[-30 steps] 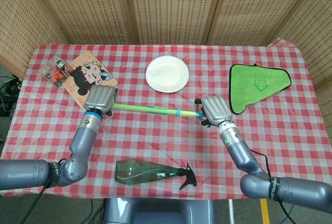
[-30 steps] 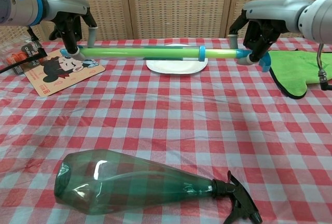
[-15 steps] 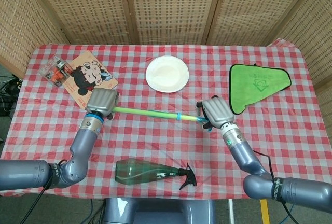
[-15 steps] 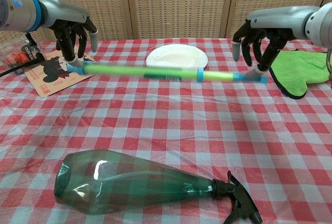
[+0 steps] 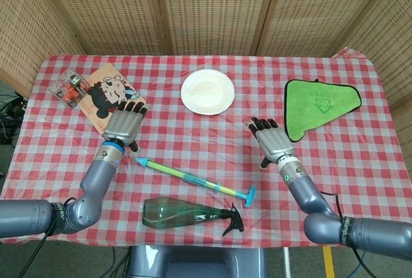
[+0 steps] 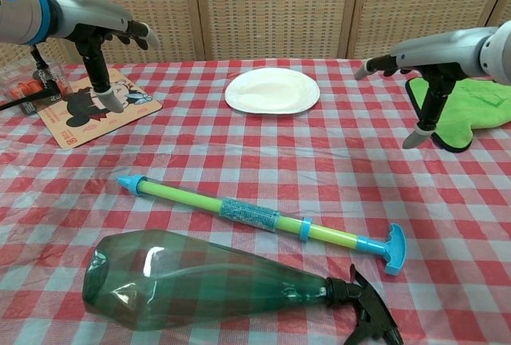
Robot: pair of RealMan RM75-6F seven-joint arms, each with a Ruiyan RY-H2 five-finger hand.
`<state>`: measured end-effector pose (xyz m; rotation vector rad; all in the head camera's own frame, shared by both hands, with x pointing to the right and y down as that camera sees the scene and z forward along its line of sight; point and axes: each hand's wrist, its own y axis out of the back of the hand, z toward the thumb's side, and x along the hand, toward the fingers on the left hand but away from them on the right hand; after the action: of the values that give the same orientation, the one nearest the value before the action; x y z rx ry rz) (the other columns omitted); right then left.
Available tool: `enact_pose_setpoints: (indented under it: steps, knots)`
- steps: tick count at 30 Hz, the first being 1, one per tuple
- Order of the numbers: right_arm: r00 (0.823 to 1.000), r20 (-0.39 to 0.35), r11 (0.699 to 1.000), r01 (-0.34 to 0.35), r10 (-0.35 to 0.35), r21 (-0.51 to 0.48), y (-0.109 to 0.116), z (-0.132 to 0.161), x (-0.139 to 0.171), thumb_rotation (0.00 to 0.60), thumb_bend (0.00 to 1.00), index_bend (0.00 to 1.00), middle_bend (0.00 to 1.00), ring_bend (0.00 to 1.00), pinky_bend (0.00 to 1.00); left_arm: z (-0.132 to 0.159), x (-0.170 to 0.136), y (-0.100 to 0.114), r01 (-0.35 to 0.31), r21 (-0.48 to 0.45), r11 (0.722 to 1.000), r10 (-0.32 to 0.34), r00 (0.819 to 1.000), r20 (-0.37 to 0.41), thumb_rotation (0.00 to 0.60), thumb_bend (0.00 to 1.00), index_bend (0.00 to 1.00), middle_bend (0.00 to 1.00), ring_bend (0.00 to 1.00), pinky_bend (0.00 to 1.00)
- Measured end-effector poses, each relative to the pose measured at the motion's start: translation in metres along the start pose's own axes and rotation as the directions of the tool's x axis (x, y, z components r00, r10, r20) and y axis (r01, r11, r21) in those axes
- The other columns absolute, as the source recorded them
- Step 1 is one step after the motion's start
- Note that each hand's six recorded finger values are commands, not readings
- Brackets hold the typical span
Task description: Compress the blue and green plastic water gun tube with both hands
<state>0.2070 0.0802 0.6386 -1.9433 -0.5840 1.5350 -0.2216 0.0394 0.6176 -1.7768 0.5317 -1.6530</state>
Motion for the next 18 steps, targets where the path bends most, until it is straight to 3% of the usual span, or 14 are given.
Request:
enact_pose_setpoints:
  steps: [5, 10, 14, 18]
  knots:
    - [1.0, 0.007, 1.0, 0.016, -0.016, 0.004, 0.001, -0.005, 0.003, 0.6, 0.14, 0.0, 0.0, 0.0, 0.0, -0.004, -0.006, 0.001, -0.019, -0.024, 1.0, 0.019, 1.0, 0.014, 0.6, 0.1, 0.0, 0.0, 0.0, 0.0]
    - [0.998, 0.011, 0.998, 0.055, -0.055, 0.013, 0.002, -0.014, 0.011, 0.6, 0.14, 0.0, 0.0, 0.0, 0.0, -0.011, -0.017, 0.004, -0.078, -0.051, 0.996, 0.08, 0.996, 0.039, 0.6, 0.1, 0.0, 0.0, 0.0, 0.0]
    - [0.994, 0.014, 0.994, 0.104, -0.104, 0.021, 0.001, -0.023, 0.021, 0.6, 0.14, 0.0, 0.0, 0.0, 0.0, -0.021, -0.03, 0.005, -0.161, -0.069, 0.984, 0.165, 0.985, 0.056, 0.6, 0.1, 0.0, 0.0, 0.0, 0.0]
    - [0.981, 0.002, 0.98, 0.195, -0.195, 0.024, 0.001, -0.033, 0.039, 0.6, 0.14, 0.0, 0.0, 0.0, 0.0, -0.039, -0.051, 0.003, -0.28, -0.069, 0.957, 0.285, 0.956, 0.069, 0.6, 0.1, 0.0, 0.0, 0.0, 0.0]
